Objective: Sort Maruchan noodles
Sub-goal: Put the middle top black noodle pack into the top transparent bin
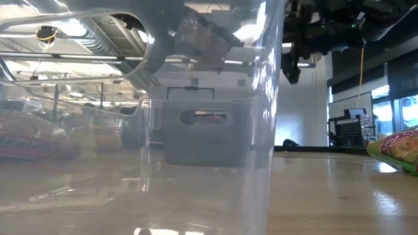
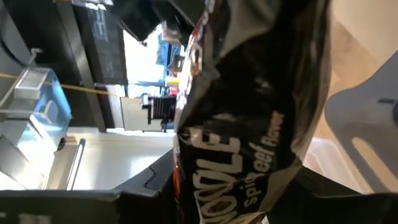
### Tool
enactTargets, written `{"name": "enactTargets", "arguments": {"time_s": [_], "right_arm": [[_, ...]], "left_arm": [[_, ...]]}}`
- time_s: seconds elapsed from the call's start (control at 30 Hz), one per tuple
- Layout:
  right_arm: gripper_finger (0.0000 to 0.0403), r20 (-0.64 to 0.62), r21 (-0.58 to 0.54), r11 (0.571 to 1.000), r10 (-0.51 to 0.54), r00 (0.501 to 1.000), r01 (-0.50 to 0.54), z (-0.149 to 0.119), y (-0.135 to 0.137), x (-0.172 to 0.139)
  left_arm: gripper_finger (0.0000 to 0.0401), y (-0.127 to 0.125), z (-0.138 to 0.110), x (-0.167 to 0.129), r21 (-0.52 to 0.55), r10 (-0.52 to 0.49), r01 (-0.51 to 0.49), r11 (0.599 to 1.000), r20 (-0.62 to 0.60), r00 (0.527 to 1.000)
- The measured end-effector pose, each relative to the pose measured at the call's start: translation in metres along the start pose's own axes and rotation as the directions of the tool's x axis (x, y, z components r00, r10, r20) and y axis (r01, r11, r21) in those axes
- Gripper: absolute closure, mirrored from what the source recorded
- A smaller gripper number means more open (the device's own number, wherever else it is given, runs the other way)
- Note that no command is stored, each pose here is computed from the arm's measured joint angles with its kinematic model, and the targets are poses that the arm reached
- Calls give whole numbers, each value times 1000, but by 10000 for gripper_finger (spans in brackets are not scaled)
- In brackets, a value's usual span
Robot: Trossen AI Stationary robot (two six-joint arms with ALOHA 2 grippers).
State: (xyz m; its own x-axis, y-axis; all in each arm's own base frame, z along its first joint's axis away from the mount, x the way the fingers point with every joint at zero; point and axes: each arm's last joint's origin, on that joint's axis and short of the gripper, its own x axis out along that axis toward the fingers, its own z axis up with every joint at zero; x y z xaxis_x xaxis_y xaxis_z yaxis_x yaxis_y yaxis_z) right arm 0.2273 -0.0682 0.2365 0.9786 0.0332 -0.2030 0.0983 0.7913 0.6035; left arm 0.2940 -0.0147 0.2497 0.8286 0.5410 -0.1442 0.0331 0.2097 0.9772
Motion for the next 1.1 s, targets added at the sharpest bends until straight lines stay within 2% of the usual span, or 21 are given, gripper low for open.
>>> {"name": "enactTargets", "arguments": {"time_s": [0.07, 0.13, 0.33, 0.5, 0.8, 1.1], "right_arm": [[167, -25, 80, 997, -19, 1000, 21, -4, -5, 6], [139, -46, 107, 994, -29, 999, 33, -8, -11, 12], [70, -40, 87, 988, 128, 991, -124, 7, -3, 28], [33, -21, 100, 980, 172, 985, -170, 25, 5, 38], [22, -60, 225, 962, 172, 983, -154, 32, -1, 64], [22, -59, 245, 948, 222, 973, -201, 47, 4, 76]], "left_arm": [[236, 0, 1, 0, -3, 1, -1, 1000, 13, 1000], [236, 0, 1, 0, -4, -1, 1, 1000, 21, 1000], [236, 1, 1, 0, -7, 3, -3, 1000, 20, 1000], [236, 1, 1, 0, -9, 5, -5, 1000, 21, 1000], [236, 3, 0, 2, -24, 16, -15, 1000, 49, 999], [236, 12, 0, 2, 18, 85, -86, 996, 53, 995]]}}
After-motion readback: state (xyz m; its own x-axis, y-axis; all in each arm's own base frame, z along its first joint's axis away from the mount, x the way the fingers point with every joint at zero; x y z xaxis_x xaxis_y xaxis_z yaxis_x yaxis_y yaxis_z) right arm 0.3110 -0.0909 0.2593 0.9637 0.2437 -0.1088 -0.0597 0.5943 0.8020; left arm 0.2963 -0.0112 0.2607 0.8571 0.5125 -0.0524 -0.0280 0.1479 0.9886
